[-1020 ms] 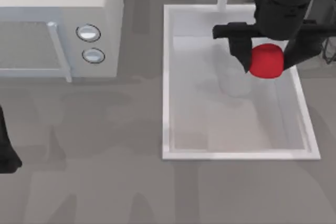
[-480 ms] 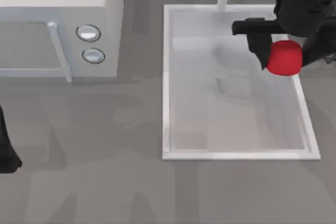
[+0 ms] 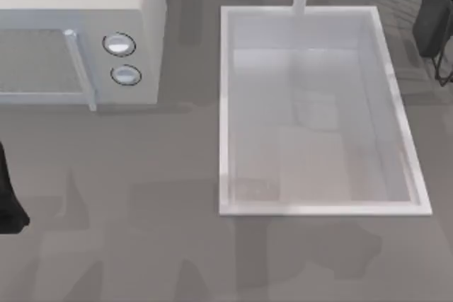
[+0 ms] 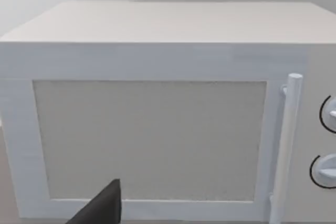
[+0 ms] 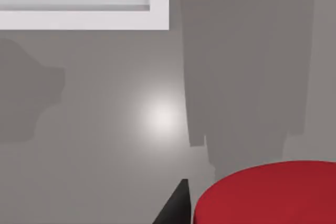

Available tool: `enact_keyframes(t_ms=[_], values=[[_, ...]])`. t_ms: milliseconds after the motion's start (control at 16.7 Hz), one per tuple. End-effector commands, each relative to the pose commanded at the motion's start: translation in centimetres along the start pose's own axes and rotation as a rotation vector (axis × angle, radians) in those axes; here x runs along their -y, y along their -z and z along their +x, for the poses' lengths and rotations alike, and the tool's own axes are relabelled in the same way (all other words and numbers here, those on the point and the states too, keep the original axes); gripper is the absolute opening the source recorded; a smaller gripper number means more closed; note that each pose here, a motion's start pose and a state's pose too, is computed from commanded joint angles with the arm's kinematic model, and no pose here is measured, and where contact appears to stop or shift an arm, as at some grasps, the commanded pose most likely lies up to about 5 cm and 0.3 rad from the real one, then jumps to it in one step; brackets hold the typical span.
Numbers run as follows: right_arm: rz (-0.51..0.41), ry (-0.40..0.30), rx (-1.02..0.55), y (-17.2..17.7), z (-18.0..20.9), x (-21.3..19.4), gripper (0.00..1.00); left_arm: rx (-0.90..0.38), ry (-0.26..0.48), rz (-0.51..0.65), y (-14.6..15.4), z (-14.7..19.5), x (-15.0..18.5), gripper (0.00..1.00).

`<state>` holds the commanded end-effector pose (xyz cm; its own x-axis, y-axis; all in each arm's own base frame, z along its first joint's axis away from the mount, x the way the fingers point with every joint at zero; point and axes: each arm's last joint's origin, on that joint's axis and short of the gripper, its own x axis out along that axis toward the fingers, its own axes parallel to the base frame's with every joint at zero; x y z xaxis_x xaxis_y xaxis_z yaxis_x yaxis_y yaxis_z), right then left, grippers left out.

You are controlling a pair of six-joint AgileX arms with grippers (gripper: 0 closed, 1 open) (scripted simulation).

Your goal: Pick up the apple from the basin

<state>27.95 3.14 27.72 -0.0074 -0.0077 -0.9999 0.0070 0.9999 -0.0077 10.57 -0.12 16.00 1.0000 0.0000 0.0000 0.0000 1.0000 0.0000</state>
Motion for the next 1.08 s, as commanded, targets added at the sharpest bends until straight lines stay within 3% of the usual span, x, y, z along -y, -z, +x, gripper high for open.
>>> enact_keyframes(t_ms=[240, 660, 1080], values=[[0.003, -0.007, 0.005, 3.4, 0.7, 3.4, 0.0, 0.0, 0.0, 0.0, 0.0, 0.0, 0.0, 1.0], [0.001, -0.007, 0.001, 3.7, 1.2, 3.7, 0.0, 0.0, 0.0, 0.0, 0.0, 0.0, 0.0, 1.0], [0.002, -0.007, 0.024, 3.1, 8.7, 3.7, 0.0, 0.0, 0.0, 0.0, 0.0, 0.0, 0.0, 1.0]])
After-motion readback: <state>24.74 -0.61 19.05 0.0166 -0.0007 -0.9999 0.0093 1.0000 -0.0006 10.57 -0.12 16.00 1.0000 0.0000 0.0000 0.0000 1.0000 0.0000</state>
